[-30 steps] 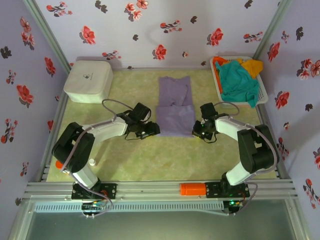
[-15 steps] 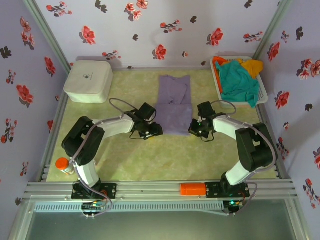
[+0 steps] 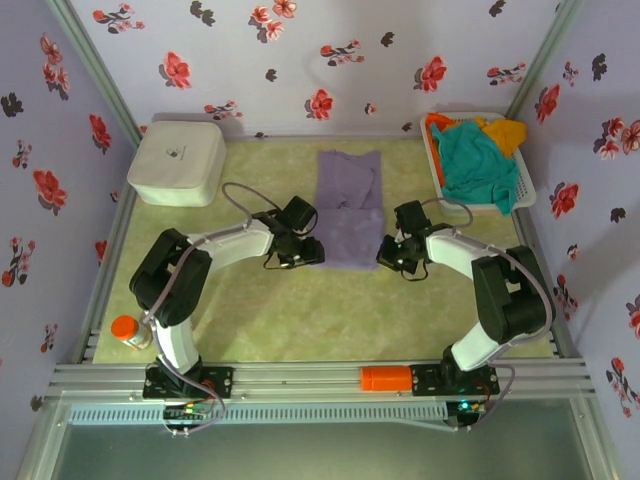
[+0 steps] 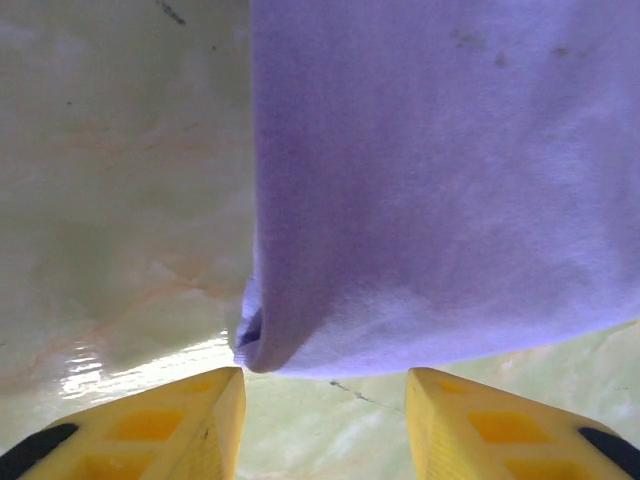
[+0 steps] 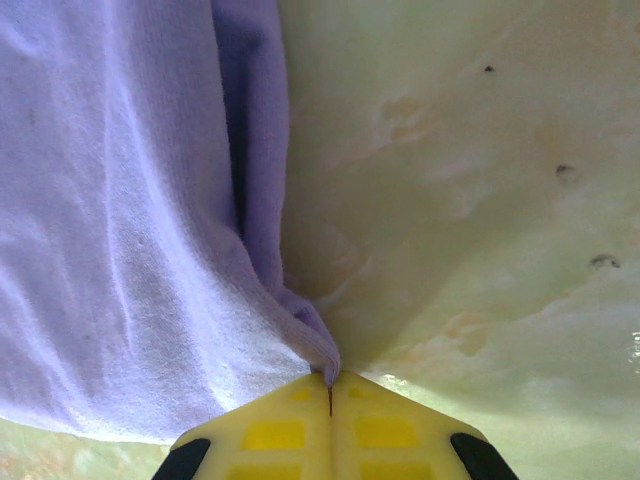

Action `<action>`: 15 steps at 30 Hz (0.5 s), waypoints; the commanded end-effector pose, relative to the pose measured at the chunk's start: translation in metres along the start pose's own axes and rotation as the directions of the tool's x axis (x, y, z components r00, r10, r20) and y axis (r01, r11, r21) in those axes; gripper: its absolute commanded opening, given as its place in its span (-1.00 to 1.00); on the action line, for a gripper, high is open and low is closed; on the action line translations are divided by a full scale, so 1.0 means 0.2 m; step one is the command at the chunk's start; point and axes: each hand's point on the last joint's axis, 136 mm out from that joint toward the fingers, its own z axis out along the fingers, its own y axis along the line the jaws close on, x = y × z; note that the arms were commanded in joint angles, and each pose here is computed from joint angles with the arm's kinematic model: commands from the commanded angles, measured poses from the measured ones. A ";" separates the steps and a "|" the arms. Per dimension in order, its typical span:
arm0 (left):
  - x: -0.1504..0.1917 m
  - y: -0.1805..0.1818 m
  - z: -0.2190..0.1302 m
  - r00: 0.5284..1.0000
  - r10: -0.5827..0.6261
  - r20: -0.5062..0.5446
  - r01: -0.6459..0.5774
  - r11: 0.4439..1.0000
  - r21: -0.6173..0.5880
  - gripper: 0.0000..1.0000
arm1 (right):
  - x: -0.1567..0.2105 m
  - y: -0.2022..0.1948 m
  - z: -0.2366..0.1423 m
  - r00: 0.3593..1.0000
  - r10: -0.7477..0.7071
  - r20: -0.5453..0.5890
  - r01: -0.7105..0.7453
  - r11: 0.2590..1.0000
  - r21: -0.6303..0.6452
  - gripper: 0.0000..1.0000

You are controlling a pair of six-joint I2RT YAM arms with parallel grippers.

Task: Fold and stack the t-shirts

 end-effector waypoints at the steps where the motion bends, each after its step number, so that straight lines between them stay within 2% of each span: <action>1: 0.02 0.05 0.02 0.999 0.033 -0.029 -0.035 0.997 -0.070 -0.08 | -0.02 0.02 -0.02 1.000 -0.005 0.005 0.005 1.000 -0.002 -1.00; 10: 0.01 0.04 0.10 0.998 0.035 -0.045 -0.038 0.997 -0.065 -0.10 | -0.02 0.01 -0.02 1.000 -0.004 0.001 0.004 1.000 -0.001 -1.00; 15: -0.01 0.01 0.12 0.999 0.030 -0.031 -0.032 0.999 -0.038 -0.22 | -0.01 0.00 -0.01 1.000 -0.002 -0.002 0.002 1.000 0.001 -1.00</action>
